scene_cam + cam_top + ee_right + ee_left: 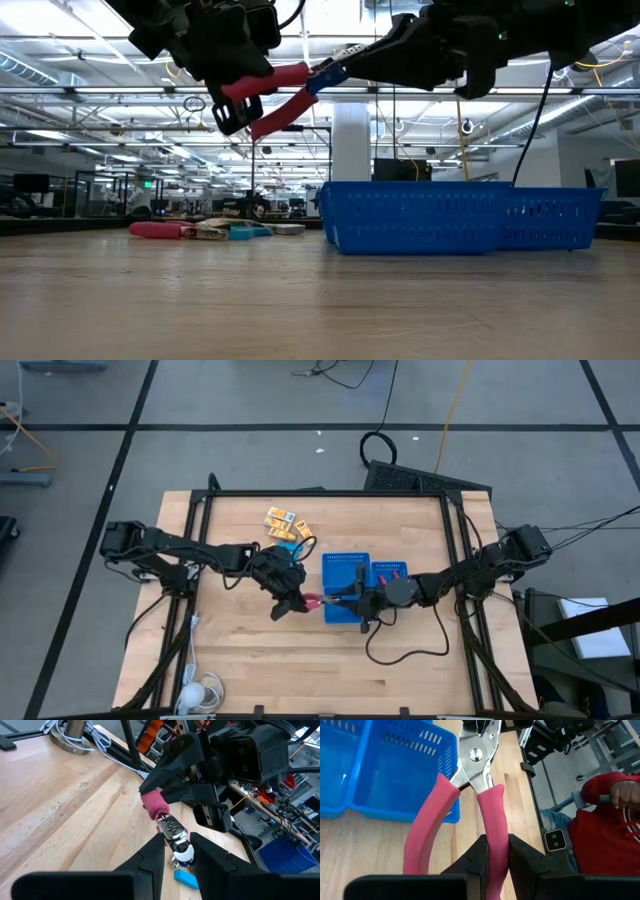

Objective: Pick & Place School Supplies
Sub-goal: Put the bottom pink hole puncher into the right vertical blue bin

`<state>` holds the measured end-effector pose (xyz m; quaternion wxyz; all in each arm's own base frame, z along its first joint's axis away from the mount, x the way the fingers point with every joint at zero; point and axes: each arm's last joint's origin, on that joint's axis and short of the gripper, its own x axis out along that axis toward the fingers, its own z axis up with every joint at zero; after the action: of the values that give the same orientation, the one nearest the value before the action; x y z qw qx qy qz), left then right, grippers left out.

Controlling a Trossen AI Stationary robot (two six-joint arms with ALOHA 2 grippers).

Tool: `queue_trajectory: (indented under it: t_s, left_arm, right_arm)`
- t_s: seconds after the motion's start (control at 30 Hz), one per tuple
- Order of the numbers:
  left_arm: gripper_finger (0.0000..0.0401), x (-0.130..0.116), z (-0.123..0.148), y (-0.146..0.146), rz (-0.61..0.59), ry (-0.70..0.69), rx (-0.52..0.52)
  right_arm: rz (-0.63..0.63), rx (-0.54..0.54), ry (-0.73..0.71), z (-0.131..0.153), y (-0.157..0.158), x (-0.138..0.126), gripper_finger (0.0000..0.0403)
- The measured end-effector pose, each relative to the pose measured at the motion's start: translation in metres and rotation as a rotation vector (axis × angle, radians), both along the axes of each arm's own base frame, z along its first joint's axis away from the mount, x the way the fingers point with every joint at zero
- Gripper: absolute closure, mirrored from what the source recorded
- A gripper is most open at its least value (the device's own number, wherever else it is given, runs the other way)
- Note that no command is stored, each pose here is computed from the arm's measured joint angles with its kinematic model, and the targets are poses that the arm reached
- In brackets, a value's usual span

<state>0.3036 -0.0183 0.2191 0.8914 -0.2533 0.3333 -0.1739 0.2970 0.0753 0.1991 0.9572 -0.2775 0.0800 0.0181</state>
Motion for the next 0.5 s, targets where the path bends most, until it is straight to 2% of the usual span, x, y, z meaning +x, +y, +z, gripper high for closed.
queue_trajectory:
  t_s: [0.13,0.27,0.37,0.5]
  left_arm:
    - [0.0352,-0.0001,0.0000,-0.0002,-0.003,0.001,-0.003]
    - [0.0355,-0.0005,0.0008,-0.0012,-0.027,-0.005,-0.013]
    - [0.0328,-0.0006,0.0008,-0.0024,-0.044,-0.020,0.012]
    - [0.0266,0.0011,0.0019,-0.0028,0.005,-0.037,0.042]
  right_arm:
    - [0.035,0.009,-0.006,0.0007,-0.0011,0.0007,0.0327]
    - [0.099,0.012,-0.017,0.0016,0.0007,0.0007,0.0366]
    - [0.139,0.019,-0.022,0.0022,0.0019,0.0006,0.0376]
    - [0.143,0.035,-0.031,0.0033,0.0029,0.0005,0.0376]
